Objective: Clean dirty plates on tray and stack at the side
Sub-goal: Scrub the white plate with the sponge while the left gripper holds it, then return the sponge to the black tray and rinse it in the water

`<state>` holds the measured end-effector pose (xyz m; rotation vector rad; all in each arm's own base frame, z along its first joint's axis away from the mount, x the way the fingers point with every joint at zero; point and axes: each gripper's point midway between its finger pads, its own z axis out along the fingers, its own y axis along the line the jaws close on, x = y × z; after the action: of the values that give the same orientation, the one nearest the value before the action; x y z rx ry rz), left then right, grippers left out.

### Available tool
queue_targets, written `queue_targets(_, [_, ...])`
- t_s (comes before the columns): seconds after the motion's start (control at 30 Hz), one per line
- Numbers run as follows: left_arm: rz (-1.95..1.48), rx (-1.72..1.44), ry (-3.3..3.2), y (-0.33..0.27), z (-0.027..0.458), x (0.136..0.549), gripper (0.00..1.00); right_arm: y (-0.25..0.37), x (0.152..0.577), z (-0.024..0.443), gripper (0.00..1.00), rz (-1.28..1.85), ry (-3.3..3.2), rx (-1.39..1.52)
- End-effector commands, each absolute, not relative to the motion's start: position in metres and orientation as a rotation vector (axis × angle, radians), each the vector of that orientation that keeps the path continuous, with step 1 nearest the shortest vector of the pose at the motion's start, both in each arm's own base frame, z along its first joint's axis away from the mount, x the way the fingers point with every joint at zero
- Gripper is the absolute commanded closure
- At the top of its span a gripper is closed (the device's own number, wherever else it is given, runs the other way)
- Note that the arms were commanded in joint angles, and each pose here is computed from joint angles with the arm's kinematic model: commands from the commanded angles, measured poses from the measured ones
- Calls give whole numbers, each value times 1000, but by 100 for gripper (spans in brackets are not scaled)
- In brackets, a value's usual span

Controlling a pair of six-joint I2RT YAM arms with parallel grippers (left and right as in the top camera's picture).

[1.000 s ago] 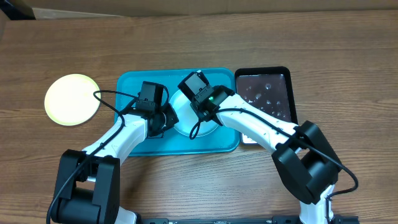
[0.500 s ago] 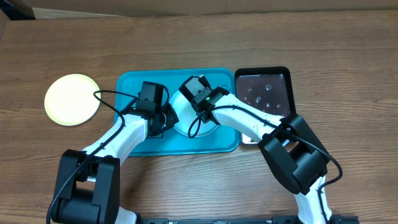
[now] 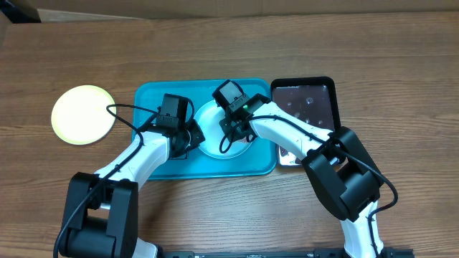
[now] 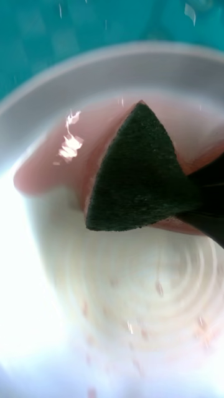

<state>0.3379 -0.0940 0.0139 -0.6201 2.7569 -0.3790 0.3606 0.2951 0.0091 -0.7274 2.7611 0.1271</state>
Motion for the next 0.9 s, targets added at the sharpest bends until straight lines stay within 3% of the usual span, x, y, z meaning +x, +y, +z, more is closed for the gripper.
queue_targets(0.0, [-389,-597,2759,-98,14,340,96,324,314,-13,96,408,2896,-810])
queue_targets(0.27, [-390,-597,2759,-98,14,340,96,360,306,5,96,746,2839,-849])
queue_targets(0.47, [-387,-597,2762,-98,14,339,96,371,336,55,96,997,2734,-794])
queue_targets(0.7, [-383,-578,2764,-98,14,340,96,326,386,116,96,984,2668,-617])
queue_targets(0.87, [-384,-577,2764,-98,14,339,96,260,407,124,96,856,2747,-414])
